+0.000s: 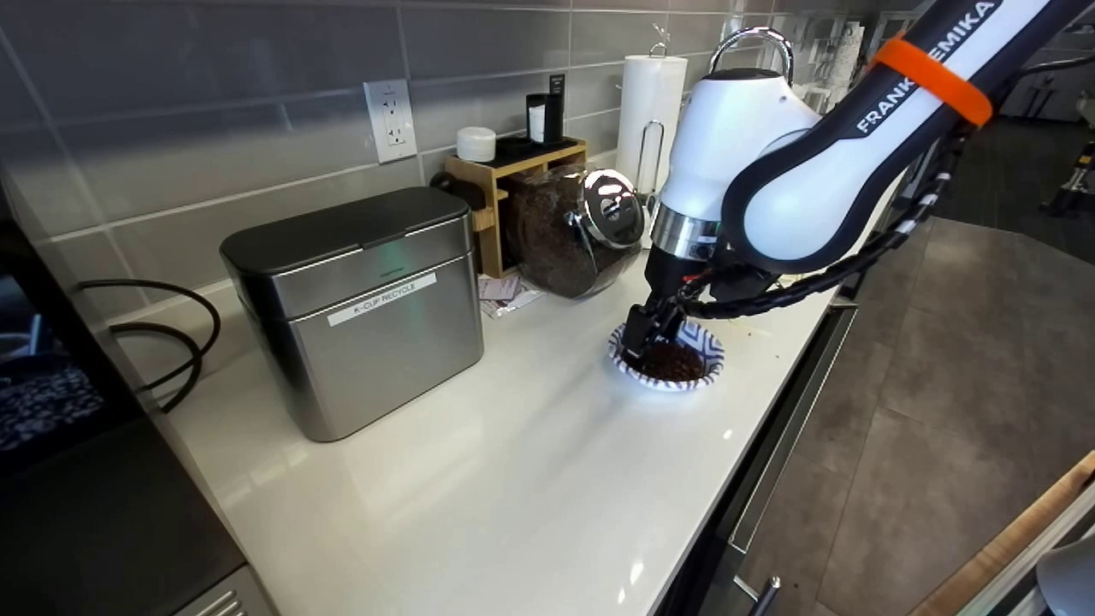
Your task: Pick up the beans in the bowl on the left then place them on the plastic knife and then drop the beans on the knife into the bowl on the right
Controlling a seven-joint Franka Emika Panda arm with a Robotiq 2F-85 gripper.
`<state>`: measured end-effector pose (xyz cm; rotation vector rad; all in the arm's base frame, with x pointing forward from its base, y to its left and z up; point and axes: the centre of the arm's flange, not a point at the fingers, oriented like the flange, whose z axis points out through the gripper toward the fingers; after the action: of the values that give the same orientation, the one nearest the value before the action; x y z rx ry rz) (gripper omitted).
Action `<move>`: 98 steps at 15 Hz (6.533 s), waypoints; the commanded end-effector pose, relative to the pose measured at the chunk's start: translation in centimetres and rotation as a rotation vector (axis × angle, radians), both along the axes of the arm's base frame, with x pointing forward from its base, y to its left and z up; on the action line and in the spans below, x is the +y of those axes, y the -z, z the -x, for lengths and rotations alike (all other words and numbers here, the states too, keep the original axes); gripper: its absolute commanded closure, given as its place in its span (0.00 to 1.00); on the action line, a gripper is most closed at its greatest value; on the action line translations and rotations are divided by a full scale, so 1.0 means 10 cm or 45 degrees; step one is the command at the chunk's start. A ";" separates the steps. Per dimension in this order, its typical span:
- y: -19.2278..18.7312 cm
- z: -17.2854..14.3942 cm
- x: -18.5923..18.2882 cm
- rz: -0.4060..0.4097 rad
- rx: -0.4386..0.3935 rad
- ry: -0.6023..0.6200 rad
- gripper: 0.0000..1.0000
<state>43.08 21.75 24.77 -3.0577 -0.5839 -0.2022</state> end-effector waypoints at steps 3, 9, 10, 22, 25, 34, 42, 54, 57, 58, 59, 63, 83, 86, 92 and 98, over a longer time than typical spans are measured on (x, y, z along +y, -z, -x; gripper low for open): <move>0.09 -0.06 0.09 -0.012 -0.005 -0.007 0.34; 0.07 -0.07 0.12 -0.014 -0.013 -0.011 0.51; 0.07 -0.07 0.12 -0.014 -0.013 -0.011 0.52; 0.01 -0.06 0.11 -0.011 -0.025 -0.015 0.62; -0.01 -0.05 0.11 -0.009 -0.028 -0.016 0.66; -0.08 -0.03 0.10 -0.013 -0.041 -0.014 0.80; -0.12 -0.03 0.11 -0.014 -0.050 -0.017 0.90; -0.54 0.11 -0.15 0.022 -0.069 0.005 0.97; -0.59 0.16 -0.37 0.036 -0.051 0.009 0.97; -0.58 0.17 -0.50 0.036 -0.041 0.011 0.97; -0.58 0.18 -0.59 0.044 -0.037 0.015 0.97; -0.54 0.23 -1.07 0.072 -0.032 0.037 0.97; -0.21 0.07 -1.80 0.035 0.030 0.050 0.97; -0.17 0.05 -1.82 0.033 0.035 0.058 0.97; -0.13 0.00 -1.85 0.031 0.041 0.060 0.97; -0.10 -0.06 -1.89 0.031 0.041 0.079 0.97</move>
<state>43.02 3.25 26.47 -3.1070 -0.4972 -0.1275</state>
